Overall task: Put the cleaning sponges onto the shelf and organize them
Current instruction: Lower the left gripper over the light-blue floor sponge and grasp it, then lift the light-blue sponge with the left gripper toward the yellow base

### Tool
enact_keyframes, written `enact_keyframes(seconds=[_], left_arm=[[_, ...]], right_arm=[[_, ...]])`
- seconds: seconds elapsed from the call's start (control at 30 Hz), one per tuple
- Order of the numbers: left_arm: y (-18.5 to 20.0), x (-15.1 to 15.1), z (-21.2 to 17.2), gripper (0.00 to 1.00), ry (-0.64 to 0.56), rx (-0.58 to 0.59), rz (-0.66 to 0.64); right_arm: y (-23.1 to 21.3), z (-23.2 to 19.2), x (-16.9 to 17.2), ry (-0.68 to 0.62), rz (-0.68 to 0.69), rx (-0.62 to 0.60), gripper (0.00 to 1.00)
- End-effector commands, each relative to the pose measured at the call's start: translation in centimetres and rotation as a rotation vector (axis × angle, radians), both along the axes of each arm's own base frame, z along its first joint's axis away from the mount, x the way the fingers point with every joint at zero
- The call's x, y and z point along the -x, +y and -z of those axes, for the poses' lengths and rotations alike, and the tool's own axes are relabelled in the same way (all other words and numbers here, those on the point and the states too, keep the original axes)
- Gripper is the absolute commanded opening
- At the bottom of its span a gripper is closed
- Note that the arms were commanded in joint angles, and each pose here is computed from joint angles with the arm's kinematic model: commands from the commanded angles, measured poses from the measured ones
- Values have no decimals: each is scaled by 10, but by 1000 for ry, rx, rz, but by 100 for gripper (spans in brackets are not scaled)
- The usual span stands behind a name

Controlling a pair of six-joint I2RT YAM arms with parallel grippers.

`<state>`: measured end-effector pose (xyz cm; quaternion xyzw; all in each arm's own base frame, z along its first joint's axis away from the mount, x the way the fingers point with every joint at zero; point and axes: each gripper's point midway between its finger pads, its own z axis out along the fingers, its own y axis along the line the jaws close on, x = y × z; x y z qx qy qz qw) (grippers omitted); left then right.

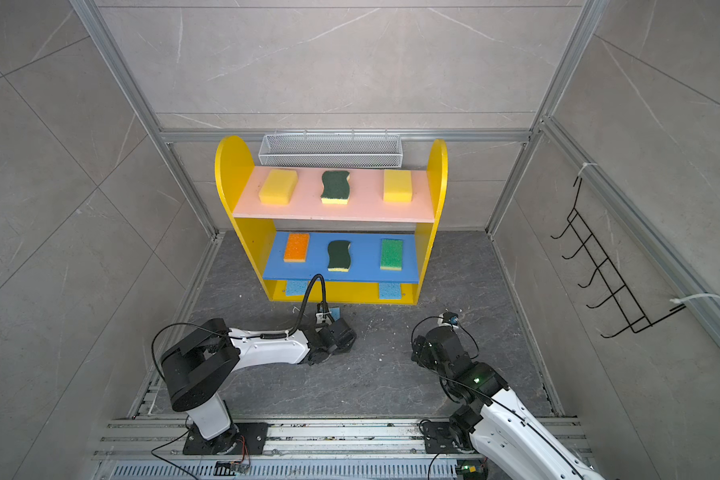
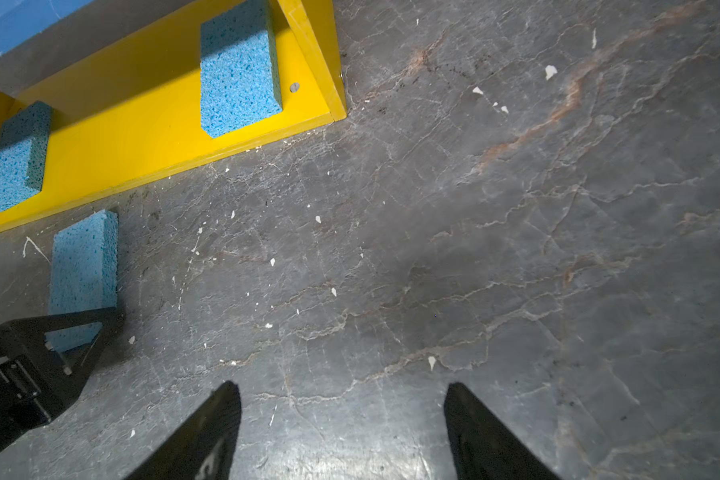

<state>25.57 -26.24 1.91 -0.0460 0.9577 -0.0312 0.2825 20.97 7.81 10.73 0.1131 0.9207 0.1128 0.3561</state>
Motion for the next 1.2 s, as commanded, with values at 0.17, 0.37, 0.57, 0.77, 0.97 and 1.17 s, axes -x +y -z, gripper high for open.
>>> enact_keyframes(seconds=[0.17,0.37,0.57,0.77,0.97,1.17], left_arm=[[4,12,17,75,61,25,0],[8,15,20,75,74,10,-5],[9,14,8,75,57,-12,43],[-1,5,-15,77,-14,-26,159],[-16,-9,-31,71,-63,-57,235],[-23,-24,-41,73,-136,-64,224]], right_arm=[[0,-6,-2,-7,5,2,78],[0,-7,-2,-5,4,4,78],[0,-8,-4,-7,5,8,77],[3,-6,-1,5,-14,8,74],[0,-1,2,20,-7,10,74],[-2,-1,5,14,-11,14,74]])
